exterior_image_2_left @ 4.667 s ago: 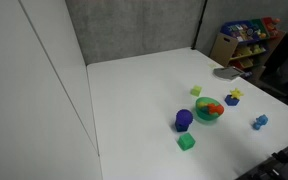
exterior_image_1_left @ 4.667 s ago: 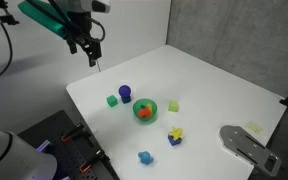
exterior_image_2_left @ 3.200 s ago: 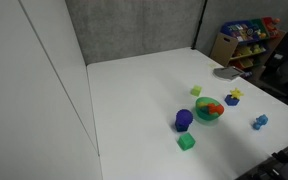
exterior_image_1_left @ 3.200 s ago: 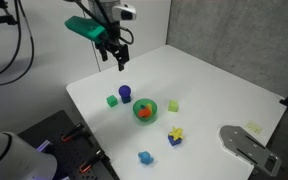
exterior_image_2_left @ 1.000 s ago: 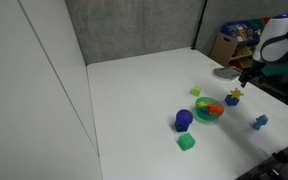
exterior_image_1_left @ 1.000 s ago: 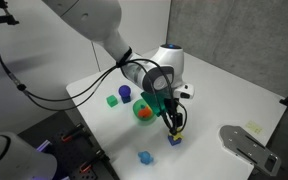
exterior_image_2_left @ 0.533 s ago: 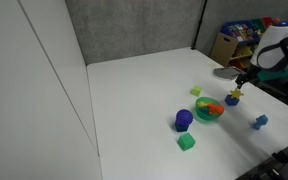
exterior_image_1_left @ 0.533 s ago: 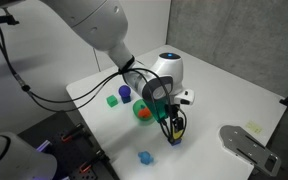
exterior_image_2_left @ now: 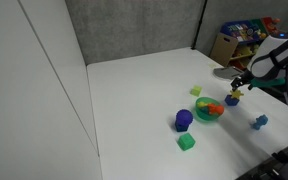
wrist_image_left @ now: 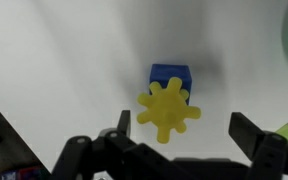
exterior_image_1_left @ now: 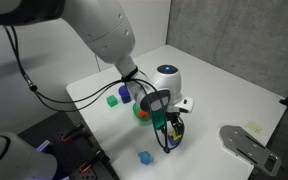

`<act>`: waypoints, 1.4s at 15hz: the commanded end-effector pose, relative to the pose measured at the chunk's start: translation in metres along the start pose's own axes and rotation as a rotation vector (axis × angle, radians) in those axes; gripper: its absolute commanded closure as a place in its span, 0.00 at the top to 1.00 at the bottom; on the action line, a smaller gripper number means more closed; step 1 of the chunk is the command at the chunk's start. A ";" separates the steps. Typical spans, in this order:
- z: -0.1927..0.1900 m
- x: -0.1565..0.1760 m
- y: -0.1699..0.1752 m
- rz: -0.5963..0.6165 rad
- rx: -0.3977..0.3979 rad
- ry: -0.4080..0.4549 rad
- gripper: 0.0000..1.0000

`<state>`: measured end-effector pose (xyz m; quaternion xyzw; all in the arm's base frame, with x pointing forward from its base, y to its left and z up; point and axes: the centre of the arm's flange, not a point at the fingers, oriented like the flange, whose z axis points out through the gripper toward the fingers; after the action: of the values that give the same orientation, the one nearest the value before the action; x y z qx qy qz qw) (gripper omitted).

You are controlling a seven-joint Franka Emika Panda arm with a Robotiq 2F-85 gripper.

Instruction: Put the yellow object inside the bowl

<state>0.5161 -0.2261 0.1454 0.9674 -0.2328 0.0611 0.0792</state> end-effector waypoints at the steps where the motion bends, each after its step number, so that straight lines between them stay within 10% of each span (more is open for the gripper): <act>1: 0.019 0.011 0.000 -0.004 0.009 0.043 1.00; 11: 0.056 0.010 -0.007 -0.027 -0.012 0.075 1.00; 12: 0.056 0.011 -0.007 -0.032 -0.015 0.077 0.75; 21: 0.029 0.019 -0.024 -0.074 -0.072 0.108 0.24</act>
<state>0.5373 -0.2275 0.1016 0.9673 -0.2017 0.1011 0.1163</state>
